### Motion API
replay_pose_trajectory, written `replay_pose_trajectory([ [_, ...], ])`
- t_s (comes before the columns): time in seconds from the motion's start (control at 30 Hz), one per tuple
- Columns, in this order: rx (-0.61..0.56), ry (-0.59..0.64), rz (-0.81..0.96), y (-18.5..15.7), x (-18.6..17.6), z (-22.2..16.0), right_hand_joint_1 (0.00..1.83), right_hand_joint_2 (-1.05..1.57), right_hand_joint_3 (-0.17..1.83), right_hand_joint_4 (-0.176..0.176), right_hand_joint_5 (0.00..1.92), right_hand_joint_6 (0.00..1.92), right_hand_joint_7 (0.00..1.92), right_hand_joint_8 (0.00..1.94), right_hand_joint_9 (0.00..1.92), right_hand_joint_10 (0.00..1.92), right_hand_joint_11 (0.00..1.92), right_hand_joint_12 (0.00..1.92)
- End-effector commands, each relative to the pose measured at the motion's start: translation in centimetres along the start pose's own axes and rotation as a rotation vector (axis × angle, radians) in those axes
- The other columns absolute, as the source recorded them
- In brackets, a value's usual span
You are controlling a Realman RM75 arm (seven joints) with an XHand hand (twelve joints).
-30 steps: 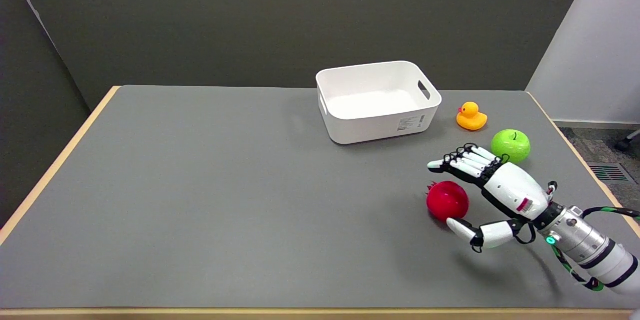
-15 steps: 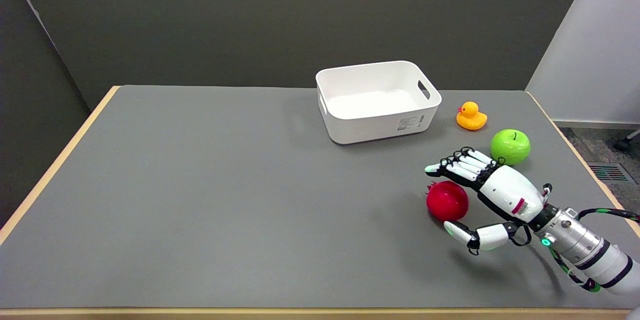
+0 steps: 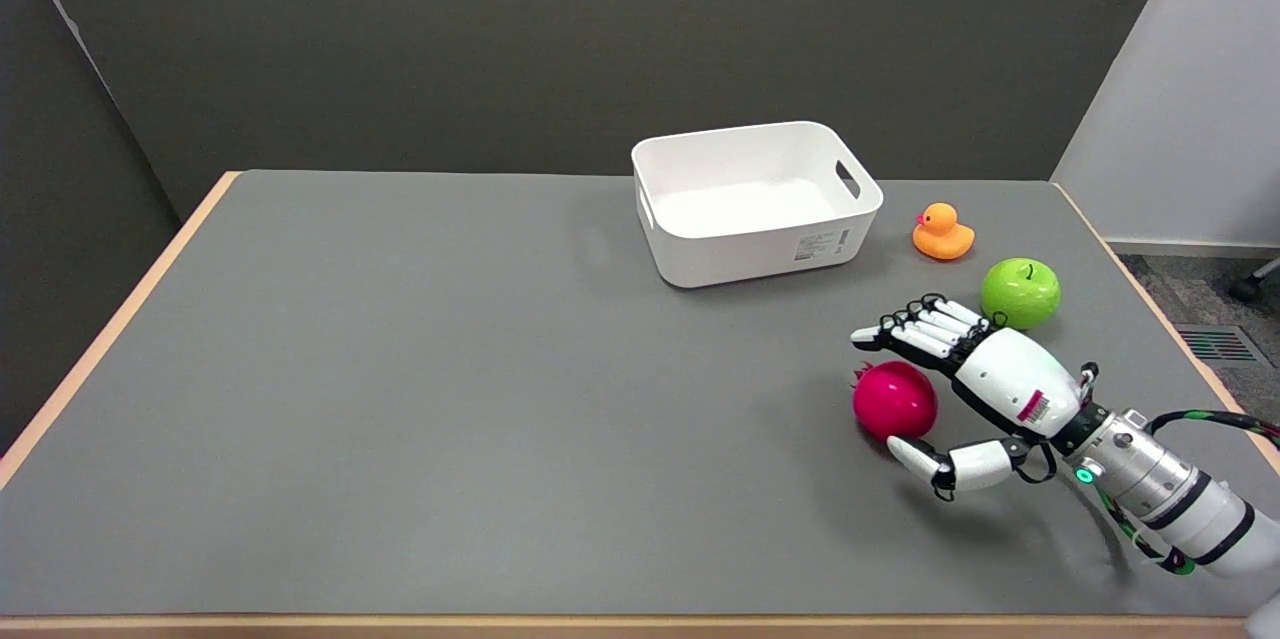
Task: Pick up the pomegranate.
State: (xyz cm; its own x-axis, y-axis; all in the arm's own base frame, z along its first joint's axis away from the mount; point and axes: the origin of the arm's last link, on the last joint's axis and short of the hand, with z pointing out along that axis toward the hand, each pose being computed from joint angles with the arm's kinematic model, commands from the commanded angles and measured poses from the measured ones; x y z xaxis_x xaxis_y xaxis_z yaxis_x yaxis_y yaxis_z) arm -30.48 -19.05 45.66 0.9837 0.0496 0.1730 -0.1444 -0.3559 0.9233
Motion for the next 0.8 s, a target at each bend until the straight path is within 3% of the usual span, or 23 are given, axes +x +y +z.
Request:
replay_pose_trajectory([
  [0.03,-0.036,-0.039,0.010,1.56,-0.83,1.16,0.42,0.60,0.96,0.080,0.26,0.53,0.38,0.46,0.26,0.76,0.12,1.22],
  [0.27,-0.045,-0.045,0.027,1.59,-1.06,1.00,0.42,0.60,0.97,0.080,0.26,0.54,0.38,0.46,0.26,0.76,0.12,1.22],
  [0.57,-0.048,-0.054,0.027,1.40,-1.41,0.69,0.68,0.63,0.93,0.084,0.30,0.55,0.44,0.44,0.34,0.87,0.22,1.37],
  [0.8,-0.040,-0.035,0.027,1.33,-1.25,1.01,0.90,0.68,0.93,0.120,0.45,0.99,0.59,0.69,0.50,1.05,0.26,1.39],
])
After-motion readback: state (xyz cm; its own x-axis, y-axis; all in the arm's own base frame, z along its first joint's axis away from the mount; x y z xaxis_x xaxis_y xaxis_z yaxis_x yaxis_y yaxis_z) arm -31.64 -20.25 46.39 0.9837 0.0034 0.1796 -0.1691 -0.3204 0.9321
